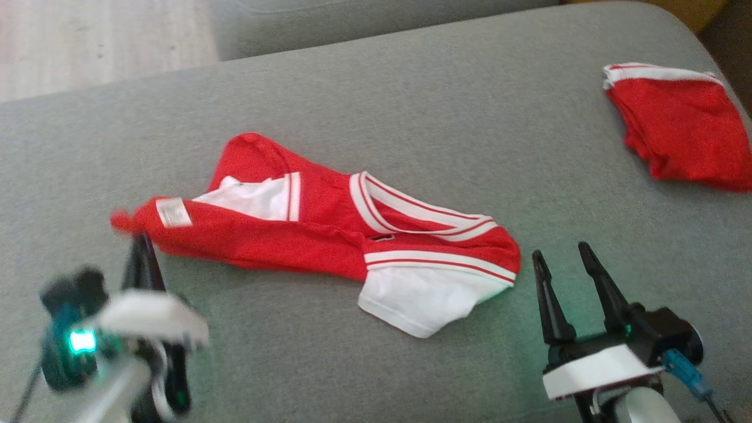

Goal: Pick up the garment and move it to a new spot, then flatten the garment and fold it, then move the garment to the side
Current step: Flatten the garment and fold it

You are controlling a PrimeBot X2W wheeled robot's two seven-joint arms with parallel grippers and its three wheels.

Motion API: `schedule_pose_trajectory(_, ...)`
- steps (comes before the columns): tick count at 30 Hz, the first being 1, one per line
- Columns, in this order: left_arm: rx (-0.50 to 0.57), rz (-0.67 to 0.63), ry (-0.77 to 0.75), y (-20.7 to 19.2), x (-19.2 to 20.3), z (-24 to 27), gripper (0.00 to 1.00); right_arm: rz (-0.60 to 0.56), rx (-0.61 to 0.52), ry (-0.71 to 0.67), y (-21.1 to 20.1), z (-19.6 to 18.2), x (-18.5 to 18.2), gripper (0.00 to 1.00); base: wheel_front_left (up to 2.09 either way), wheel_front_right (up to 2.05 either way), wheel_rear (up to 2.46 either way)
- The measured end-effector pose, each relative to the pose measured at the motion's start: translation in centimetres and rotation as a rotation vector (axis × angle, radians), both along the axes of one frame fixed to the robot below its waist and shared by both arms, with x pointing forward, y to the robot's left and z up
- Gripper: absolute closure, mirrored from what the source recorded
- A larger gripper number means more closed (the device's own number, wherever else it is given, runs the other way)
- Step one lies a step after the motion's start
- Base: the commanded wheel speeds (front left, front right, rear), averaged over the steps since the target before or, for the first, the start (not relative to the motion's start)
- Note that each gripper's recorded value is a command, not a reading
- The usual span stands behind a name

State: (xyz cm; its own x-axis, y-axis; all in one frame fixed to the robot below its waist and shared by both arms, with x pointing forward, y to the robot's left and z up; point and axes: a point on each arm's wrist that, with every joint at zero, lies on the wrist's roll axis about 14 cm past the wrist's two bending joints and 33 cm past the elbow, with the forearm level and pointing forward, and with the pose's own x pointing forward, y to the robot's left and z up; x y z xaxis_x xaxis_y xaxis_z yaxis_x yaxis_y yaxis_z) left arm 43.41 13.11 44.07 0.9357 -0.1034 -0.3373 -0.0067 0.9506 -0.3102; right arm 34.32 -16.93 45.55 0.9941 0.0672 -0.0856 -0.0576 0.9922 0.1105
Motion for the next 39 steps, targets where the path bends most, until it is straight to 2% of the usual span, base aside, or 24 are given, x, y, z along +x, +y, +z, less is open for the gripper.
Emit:
schedule_pose_trajectory(7,-0.1,0.107,0.214,1.2,-10.7,-5.0,1.0,0.076,-0.005,0.007,2.2,-0.4,0.2,0.0,0.0,0.0,0.0)
schedule_pose_trajectory(9,-0.12,0.135,0.248,1.4,-12.7,-5.8,1.0,0.111,-0.01,0.003,3.2,-0.3,0.6,0.0,0.0,0.0,0.0)
schedule_pose_trajectory(16,-0.151,0.206,0.249,2.5,-14.7,-6.6,1.0,0.212,-0.014,-0.008,6.3,-0.2,1.5,0.0,0.0,0.0,0.0)
schedule_pose_trajectory(21,-0.14,0.242,0.251,3.6,-15.7,-7.1,1.0,0.229,-0.014,-0.02,6.8,0.2,1.3,0.0,0.0,0.0,0.0)
schedule_pose_trajectory(22,-0.137,0.252,0.258,3.8,-16.1,-7.4,0.91,0.225,-0.015,-0.024,6.7,0.4,1.2,0.0,0.0,0.0,0.0)
schedule_pose_trajectory(23,-0.129,0.258,0.266,4.0,-16.6,-7.6,0.18,0.221,-0.016,-0.028,6.6,0.5,1.1,0.0,0.0,0.0,0.0)
schedule_pose_trajectory(24,-0.119,0.267,0.272,4.4,-17.2,-7.8,0.0,0.215,-0.016,-0.032,6.4,0.6,1.0,0.0,0.0,0.0,0.0)
schedule_pose_trajectory(28,-0.035,0.315,0.235,6.7,-17.6,-7.0,0.0,0.184,-0.017,-0.03,5.4,0.6,-0.1,0.0,0.0,0.0,0.0)
schedule_pose_trajectory(32,0.015,0.274,0.073,6.5,-14.6,-3.1,0.0,0.158,-0.017,-0.019,4.7,0.4,-1.0,0.0,0.0,0.0,0.0)
schedule_pose_trajectory(33,0.015,0.274,0.073,6.5,-14.6,-3.1,0.0,0.158,-0.017,-0.019,4.7,0.4,-1.0,0.0,0.0,0.0,0.0)
schedule_pose_trajectory(36,0.014,0.167,-0.014,3.8,-12.5,-1.0,0.0,0.14,-0.017,-0.02,4.2,0.4,-1.3,0.0,0.0,0.0,0.0)
schedule_pose_trajectory(39,0.011,-0.02,-0.056,-1.0,-10.2,0.3,0.0,0.122,-0.017,-0.02,3.7,0.4,-1.5,0.0,0.0,0.0,0.0)
